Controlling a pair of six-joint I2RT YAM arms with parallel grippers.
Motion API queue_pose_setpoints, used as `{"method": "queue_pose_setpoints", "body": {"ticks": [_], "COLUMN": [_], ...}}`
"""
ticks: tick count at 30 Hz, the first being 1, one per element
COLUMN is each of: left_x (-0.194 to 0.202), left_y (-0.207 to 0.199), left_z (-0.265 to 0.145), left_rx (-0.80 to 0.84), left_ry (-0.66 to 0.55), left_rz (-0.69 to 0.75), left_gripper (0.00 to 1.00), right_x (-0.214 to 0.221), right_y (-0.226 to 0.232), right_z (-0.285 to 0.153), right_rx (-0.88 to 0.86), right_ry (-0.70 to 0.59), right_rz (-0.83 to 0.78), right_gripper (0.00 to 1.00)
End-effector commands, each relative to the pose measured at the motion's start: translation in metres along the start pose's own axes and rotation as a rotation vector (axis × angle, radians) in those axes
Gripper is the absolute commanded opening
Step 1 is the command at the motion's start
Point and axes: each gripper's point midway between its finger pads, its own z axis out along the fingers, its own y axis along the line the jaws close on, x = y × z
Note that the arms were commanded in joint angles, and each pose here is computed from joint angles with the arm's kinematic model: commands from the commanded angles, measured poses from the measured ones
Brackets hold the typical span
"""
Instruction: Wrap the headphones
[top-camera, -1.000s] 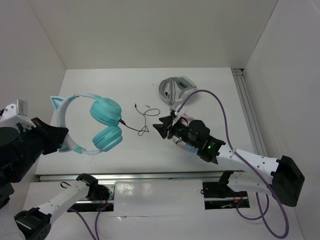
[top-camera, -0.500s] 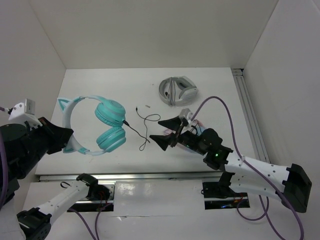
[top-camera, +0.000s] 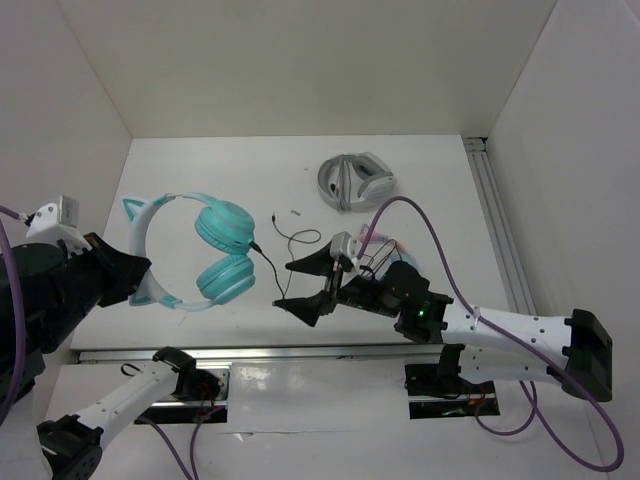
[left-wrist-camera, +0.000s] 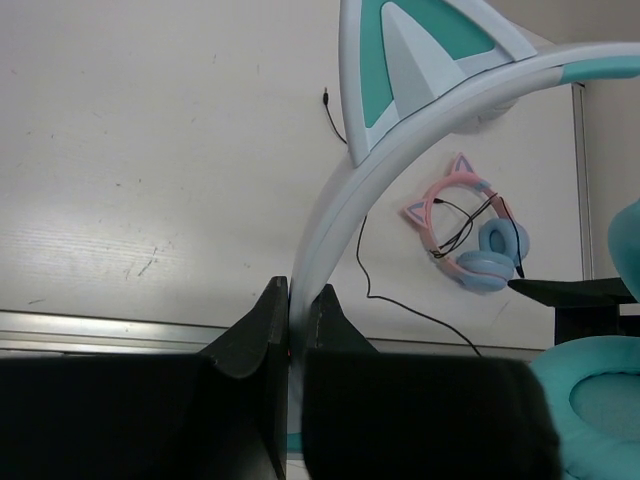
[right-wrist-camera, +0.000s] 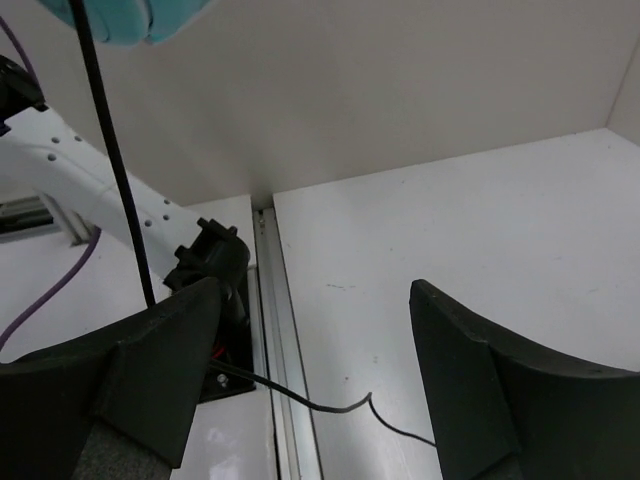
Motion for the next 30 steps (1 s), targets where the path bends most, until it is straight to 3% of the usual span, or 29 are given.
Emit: {"method": "queue_pose_setpoints", "body": {"ticks": [1,7,11,16,19,22,24,30], "left_x": [-0.023,-0.021,-0.016,-0.01,-0.01,-0.012,-0.012,-0.02], "left_y": [-0.024,-0.021,-0.014,-0.017,-0.017,-0.019,-0.023,-0.024], "left_z": [0.001,0.006,0.014,0.022,0.024,0.025,0.025,0.018], "left_rx": [0.086,0.067,0.032,0.036,0.036,0.041,0.057,0.065], "left_ry": [-0.078,-0.069,-0.065,-0.04,-0.04,-0.047,-0.038,-0.069], "left_rz": [-0.07,-0.066,-0.061,-0.056,-0.056,-0.058,-0.058,-0.066], "left_gripper": [0.0,0.0,0.0,0.0,0.0,0.0,0.0,0.0], "right_x": [-0.016,-0.042,-0.072,-0.076,-0.078,-0.057,-0.03,0.009], "right_y": [0.001,-0.017,-0.012,-0.014,-0.004,0.003,-0.003,-0.026], "right_z": [0.004,-0.02,-0.039,-0.051,-0.045,-0.018,-0.003,0.011], "right_rx": [0.024,0.201,0.208,0.239,0.19,0.146,0.171,0.289], "right_ry": [-0.04,-0.221,-0.329,-0.381,-0.348,-0.201,-0.111,-0.058], "right_rz": [-0.045,-0.007,0.024,0.066,0.055,0.019,0.002,-0.017], "right_gripper": [0.83,0.84,0.85,0.88,0.9,0.9,0.9,0.84]}}
